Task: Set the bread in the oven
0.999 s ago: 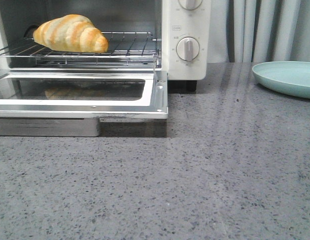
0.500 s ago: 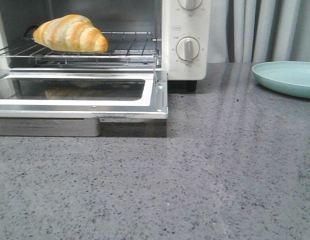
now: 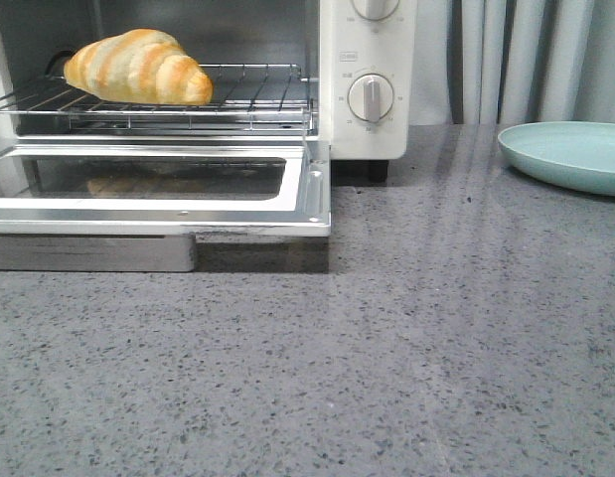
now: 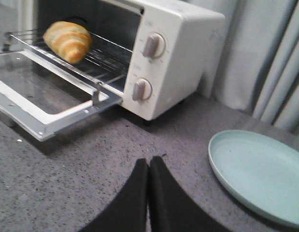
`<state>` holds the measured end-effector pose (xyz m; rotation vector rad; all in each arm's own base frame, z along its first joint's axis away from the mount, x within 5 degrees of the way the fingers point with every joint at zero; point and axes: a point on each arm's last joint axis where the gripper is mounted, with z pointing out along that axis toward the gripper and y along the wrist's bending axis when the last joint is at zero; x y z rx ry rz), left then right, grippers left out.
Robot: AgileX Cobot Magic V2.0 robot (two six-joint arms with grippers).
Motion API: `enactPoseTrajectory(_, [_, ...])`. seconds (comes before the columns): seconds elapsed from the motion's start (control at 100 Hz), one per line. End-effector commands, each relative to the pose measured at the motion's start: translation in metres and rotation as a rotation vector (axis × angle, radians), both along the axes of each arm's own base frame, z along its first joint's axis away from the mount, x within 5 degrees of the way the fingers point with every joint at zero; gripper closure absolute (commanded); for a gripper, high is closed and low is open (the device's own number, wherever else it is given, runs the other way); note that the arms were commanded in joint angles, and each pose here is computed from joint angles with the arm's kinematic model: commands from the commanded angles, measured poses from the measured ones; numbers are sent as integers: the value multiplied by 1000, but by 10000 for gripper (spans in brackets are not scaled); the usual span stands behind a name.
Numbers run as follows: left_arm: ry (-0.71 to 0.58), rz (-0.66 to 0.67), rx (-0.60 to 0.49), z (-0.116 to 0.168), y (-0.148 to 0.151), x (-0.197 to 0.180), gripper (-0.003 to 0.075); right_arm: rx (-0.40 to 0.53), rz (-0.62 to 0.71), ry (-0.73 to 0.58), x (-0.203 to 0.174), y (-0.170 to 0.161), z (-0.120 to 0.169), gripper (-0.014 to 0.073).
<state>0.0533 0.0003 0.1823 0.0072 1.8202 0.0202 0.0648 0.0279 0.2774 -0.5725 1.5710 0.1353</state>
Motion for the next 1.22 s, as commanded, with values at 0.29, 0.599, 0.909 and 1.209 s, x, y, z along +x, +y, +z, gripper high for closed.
enactPoseTrajectory(0.29, [-59,2,-14,-1,0,0,742,255,-220,59,3,-11,-80,643])
enactPoseTrajectory(0.599, [-59,2,-14,-1,0,0,741,218,-334,187,-12,-22,-98,643])
enactPoseTrajectory(0.909, [-59,2,-14,-1,0,0,741,220,-332,180,-12,-22,-98,643])
enactPoseTrajectory(1.209, [-59,2,-14,-1,0,0,741,220,-332,180,-12,-22,-98,643])
